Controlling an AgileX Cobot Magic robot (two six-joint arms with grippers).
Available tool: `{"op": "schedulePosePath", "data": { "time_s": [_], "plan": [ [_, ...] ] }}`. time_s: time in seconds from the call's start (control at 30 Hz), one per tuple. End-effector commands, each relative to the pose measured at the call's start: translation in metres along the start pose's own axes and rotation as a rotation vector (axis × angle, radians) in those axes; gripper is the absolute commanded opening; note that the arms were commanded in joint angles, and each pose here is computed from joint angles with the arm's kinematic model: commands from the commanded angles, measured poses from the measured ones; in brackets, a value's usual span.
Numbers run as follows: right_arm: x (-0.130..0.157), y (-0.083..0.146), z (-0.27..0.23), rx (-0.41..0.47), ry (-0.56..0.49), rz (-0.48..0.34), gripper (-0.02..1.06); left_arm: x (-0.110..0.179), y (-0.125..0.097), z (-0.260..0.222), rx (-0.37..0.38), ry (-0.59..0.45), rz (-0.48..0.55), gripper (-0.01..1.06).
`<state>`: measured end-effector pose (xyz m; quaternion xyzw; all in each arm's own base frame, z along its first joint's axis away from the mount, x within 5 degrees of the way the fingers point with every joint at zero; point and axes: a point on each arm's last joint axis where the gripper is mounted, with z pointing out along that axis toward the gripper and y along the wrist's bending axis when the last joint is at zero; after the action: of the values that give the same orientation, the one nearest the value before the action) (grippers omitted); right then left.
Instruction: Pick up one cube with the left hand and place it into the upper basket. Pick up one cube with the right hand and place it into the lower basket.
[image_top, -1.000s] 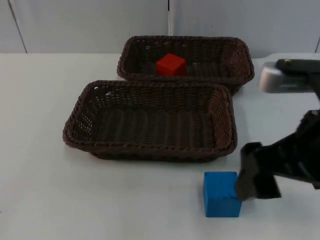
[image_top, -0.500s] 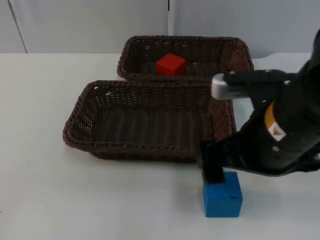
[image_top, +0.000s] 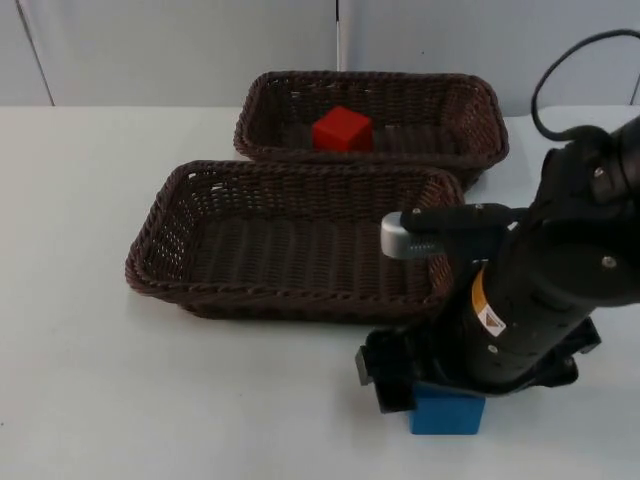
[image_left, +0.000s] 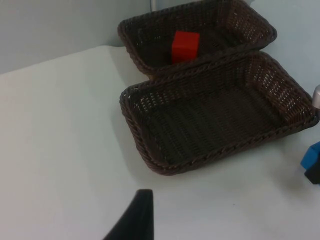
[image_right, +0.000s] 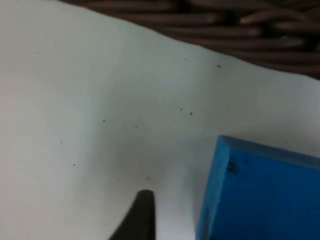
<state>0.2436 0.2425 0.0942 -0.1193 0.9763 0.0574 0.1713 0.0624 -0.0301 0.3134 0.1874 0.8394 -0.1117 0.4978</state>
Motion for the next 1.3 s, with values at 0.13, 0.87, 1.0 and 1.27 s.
{"op": "schedulePosePath", "data": {
  "time_s": [0.13, 0.87, 1.0, 1.27],
  "plan": [
    [-0.001, 0.004, -0.001, -0.015, -0.015, -0.010, 0.35, 0.001, 0.001, -0.001, -0.007, -0.008, 0.003, 1.05],
    [-0.005, 0.012, -0.128, -0.036, -0.165, -0.173, 0.00, 0.001, 0.001, -0.001, -0.007, -0.008, 0.003, 1.05],
    [-0.007, 0.008, -0.149, -0.061, -0.220, -0.166, 0.00, 0.001, 0.001, -0.001, -0.009, -0.008, 0.005, 1.05],
    [-0.009, 0.008, -0.157, -0.086, -0.255, -0.167, 0.00, 0.001, 0.001, -0.001, -0.009, -0.008, 0.005, 1.05]
  ]
}}
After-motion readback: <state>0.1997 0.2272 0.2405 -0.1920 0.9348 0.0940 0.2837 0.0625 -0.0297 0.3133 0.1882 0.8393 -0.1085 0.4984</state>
